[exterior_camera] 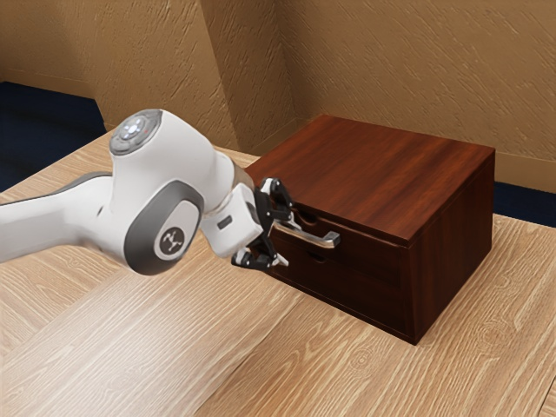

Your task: Pull the drawer handle with one arm to open the drawer

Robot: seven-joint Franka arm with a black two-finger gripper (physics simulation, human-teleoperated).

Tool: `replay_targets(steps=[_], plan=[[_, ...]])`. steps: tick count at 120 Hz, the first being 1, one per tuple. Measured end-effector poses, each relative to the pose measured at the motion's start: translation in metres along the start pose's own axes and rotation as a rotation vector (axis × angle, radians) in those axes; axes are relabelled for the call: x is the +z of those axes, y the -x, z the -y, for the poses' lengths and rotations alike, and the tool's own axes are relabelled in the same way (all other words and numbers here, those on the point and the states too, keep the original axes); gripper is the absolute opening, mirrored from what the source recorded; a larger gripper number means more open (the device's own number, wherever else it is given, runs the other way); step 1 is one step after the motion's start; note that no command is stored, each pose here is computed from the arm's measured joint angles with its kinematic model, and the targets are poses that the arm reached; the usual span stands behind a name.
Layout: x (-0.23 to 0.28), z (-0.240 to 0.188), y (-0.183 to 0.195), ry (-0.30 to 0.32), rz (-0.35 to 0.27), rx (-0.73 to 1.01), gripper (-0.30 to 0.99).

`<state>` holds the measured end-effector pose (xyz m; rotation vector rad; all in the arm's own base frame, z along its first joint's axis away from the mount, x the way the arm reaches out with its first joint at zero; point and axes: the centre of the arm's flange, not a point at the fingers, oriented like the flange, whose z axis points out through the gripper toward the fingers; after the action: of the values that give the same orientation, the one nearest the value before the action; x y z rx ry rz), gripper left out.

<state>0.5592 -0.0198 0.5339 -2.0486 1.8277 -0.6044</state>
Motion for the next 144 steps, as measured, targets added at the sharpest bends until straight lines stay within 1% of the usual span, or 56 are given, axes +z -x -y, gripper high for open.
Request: replay_targets(steps=[12,30,47,76,112,144], plan=[[-0.001,0.000,0.000,-0.001,-0.004,-0.011,0.34],[-0.011,0.001,-0.001,-0.015,-0.006,-0.025,0.16],[-0.013,-0.003,-0.003,-0.012,-0.006,-0.036,0.10],[-0.020,-0.018,-0.001,-0.009,0.001,-0.053,0.05],[-0.036,-0.042,0.001,-0.010,0.011,-0.068,0.04],[-0.052,-0.074,0.005,-0.016,0.025,-0.080,0.01]])
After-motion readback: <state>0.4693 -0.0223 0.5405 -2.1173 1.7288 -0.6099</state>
